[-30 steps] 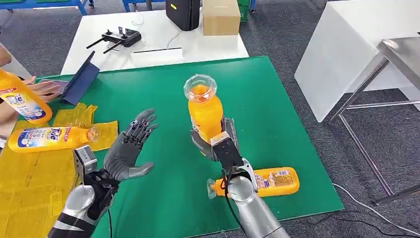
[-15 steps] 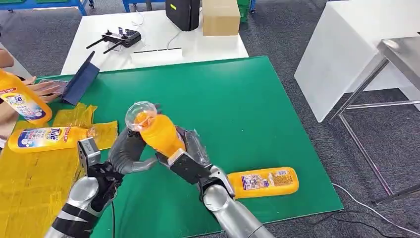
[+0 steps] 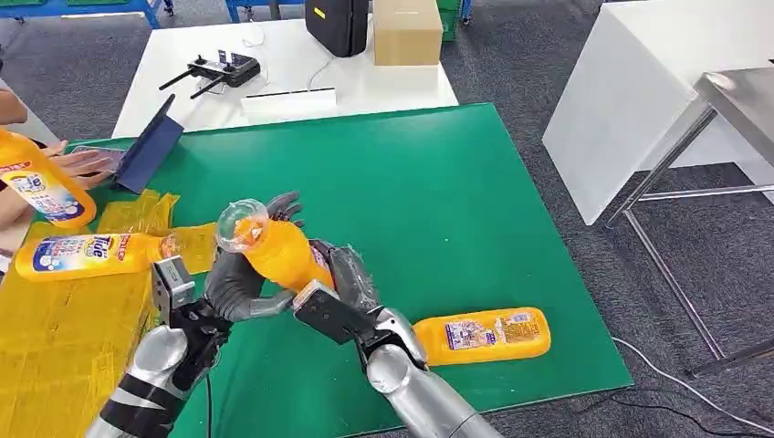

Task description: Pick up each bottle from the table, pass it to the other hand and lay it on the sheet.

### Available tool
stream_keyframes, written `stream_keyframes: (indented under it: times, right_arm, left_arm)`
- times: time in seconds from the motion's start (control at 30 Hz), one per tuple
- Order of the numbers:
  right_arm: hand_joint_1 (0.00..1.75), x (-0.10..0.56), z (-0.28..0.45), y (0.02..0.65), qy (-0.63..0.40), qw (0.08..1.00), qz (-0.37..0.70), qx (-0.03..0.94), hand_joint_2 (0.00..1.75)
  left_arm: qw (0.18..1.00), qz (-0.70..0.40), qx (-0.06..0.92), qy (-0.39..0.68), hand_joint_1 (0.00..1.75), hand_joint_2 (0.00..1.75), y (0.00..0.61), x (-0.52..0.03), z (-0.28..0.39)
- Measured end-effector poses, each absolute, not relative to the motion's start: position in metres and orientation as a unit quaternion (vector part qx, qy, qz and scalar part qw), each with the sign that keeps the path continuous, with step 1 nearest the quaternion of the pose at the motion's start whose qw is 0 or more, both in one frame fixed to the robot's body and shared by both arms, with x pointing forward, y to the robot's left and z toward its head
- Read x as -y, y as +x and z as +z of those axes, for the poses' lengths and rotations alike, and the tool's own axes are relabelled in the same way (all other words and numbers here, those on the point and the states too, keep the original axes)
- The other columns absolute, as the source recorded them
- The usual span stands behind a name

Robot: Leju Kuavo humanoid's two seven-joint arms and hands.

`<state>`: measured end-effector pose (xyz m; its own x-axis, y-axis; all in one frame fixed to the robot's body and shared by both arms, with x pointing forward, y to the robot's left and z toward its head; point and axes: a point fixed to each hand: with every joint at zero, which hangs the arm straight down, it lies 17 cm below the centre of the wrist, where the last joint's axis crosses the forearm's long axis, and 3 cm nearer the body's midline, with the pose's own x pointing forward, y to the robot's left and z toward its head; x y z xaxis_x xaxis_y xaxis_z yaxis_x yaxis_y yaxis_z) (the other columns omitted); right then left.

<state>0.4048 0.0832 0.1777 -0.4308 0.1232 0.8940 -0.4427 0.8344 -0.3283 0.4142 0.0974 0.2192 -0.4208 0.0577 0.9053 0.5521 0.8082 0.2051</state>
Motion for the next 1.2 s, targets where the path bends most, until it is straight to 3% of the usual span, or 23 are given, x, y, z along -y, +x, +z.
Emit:
stream_keyframes:
  times: [0.03,0.07,0.1,0.87,0.9,0.93,0.97,1.2]
  right_arm:
    - [1.57,-0.0836,0.1764,0.4048,0.099,0.525,0.271,0.800,1.75]
    - [1.57,-0.0837,0.1752,0.4050,0.099,0.527,0.272,0.799,1.75]
    - [1.57,-0.0838,0.1746,0.4051,0.099,0.528,0.272,0.799,1.75]
    - [1.61,-0.0874,0.1729,0.4043,0.103,0.531,0.274,0.795,1.75]
    - [1.41,-0.0876,0.1728,0.4043,0.104,0.531,0.274,0.795,1.75]
    - [0.59,-0.0875,0.1728,0.4043,0.103,0.531,0.274,0.795,1.75]
    - [0.00,-0.0874,0.1728,0.4044,0.103,0.531,0.274,0.795,1.75]
    - [0.00,-0.0785,0.1788,0.4057,0.086,0.525,0.251,0.809,1.75]
  left_arm:
    - [0.502,-0.247,0.808,-0.187,0.93,1.75,0.4137,-0.0966,0.2198]
    - [0.500,-0.248,0.809,-0.187,0.93,1.75,0.4128,-0.0957,0.2205]
    - [0.498,-0.247,0.810,-0.186,1.75,1.75,0.4121,-0.0954,0.2214]
    - [0.491,-0.241,0.817,-0.185,1.75,1.75,0.4093,-0.0954,0.2275]
    - [0.491,-0.241,0.816,-0.186,1.75,1.75,0.4092,-0.0955,0.2272]
    - [0.491,-0.240,0.816,-0.187,1.75,1.75,0.4091,-0.0957,0.2273]
    - [0.492,-0.239,0.816,-0.188,1.75,1.75,0.4091,-0.0958,0.2275]
    - [0.493,-0.230,0.817,-0.190,1.75,1.75,0.4080,-0.0977,0.2279]
